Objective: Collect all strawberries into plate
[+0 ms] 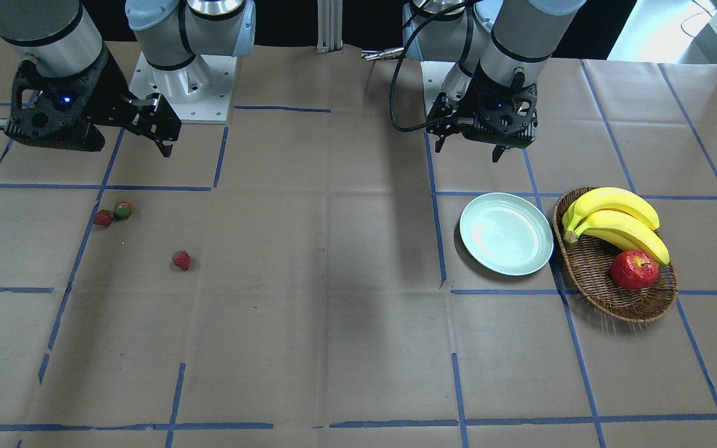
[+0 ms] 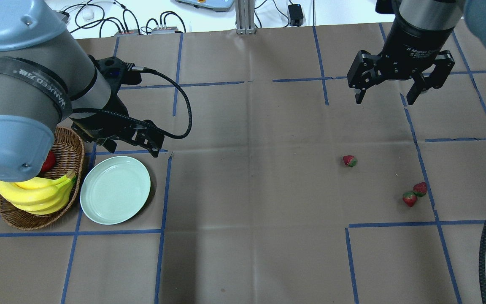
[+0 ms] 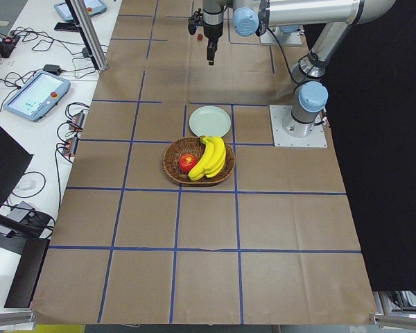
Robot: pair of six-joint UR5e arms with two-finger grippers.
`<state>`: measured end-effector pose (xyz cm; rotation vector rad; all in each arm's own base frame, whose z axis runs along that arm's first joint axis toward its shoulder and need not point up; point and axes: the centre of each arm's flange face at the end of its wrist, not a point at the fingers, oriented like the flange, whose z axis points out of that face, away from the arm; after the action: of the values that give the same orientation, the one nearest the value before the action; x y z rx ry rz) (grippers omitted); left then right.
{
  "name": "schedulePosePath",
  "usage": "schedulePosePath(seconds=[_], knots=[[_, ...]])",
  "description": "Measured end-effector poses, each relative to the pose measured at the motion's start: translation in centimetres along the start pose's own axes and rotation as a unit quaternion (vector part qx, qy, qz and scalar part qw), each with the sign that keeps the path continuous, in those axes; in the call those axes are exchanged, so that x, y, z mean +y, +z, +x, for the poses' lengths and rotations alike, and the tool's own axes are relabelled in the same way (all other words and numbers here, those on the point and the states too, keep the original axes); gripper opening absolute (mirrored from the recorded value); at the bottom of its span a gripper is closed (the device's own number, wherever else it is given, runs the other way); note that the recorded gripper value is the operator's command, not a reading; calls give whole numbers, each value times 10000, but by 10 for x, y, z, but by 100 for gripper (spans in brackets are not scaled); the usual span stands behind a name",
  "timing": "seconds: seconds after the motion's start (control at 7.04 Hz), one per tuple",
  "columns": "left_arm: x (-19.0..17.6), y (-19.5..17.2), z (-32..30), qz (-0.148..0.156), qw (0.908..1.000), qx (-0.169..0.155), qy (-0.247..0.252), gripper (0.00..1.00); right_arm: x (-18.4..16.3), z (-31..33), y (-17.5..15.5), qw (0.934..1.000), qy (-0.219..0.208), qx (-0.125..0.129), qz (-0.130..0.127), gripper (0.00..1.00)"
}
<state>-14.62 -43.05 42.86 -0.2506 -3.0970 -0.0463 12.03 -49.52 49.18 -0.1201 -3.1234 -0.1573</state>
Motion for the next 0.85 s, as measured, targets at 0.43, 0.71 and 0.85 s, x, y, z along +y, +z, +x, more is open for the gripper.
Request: schedulePosePath(seconds=[0.43,0.71,0.85], knots=[[0,0,0,-2,10000,-1,0,100,0,0,0,10000,0,0,0,100],[-1,-1,0,6,10000,8,-15,100,0,0,1,10000,-1,1,-12,100],[-1,-1,0,8,10000,10,-16,100,-1,0,2,10000,-5,0,-22,100]])
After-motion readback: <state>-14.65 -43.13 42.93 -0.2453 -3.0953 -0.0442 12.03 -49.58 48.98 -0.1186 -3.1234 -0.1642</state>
